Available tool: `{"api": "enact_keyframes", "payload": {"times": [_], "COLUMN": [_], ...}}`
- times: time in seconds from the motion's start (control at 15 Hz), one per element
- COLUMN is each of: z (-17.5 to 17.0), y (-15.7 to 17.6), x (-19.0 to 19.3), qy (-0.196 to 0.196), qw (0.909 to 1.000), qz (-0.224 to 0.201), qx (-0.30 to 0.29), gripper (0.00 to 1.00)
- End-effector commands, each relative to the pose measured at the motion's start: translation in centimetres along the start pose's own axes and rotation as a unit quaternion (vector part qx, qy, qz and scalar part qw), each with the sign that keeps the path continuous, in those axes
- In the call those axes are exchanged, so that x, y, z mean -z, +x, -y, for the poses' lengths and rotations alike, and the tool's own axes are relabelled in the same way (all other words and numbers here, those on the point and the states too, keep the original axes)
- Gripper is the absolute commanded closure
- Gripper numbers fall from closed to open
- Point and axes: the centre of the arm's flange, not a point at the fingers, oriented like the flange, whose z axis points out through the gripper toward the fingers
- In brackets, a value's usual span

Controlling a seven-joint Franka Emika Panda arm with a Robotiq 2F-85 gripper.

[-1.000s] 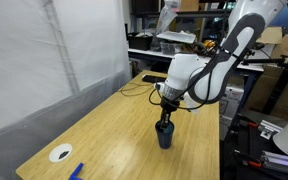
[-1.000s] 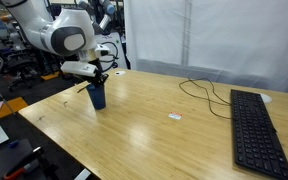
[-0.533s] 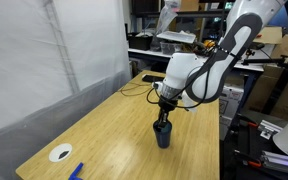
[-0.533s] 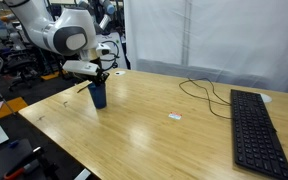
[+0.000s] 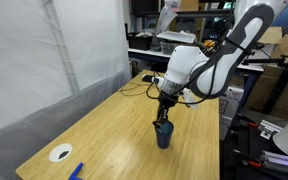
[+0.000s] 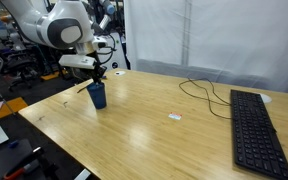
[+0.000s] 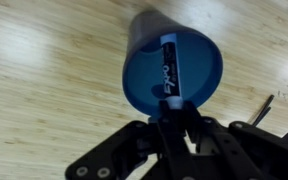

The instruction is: Remove the marker from the blue cup

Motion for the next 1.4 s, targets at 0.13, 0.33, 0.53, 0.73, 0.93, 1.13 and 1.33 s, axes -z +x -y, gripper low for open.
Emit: {"api": "enact_keyframes", "payload": {"times": [0.13, 0.33, 0.53, 0.73, 0.93, 1.13, 1.33], "z": [0.0, -0.1, -0.4, -1.9, -4.5, -6.5, -7.9], "y": [-0.7, -0.3, 0.1, 0.2, -0.7, -2.3, -3.1], "x": [4.1, 7.2, 10.9, 14.5, 14.3, 11.3, 7.7], "qy": [-0.028, -0.048, -0.076, -0.103, -0.098, -0.078, -0.07], "qw": [0.9991, 0.9975, 0.9941, 0.9923, 0.9939, 0.9915, 0.9853], "qz": [-0.03, -0.051, -0.076, -0.069, 0.006, 0.067, 0.107], "qx": [0.007, 0.011, 0.014, -0.005, -0.05, -0.08, -0.113], "gripper": [0.95, 0.95, 0.95, 0.95, 0.95, 0.95, 0.95]}}
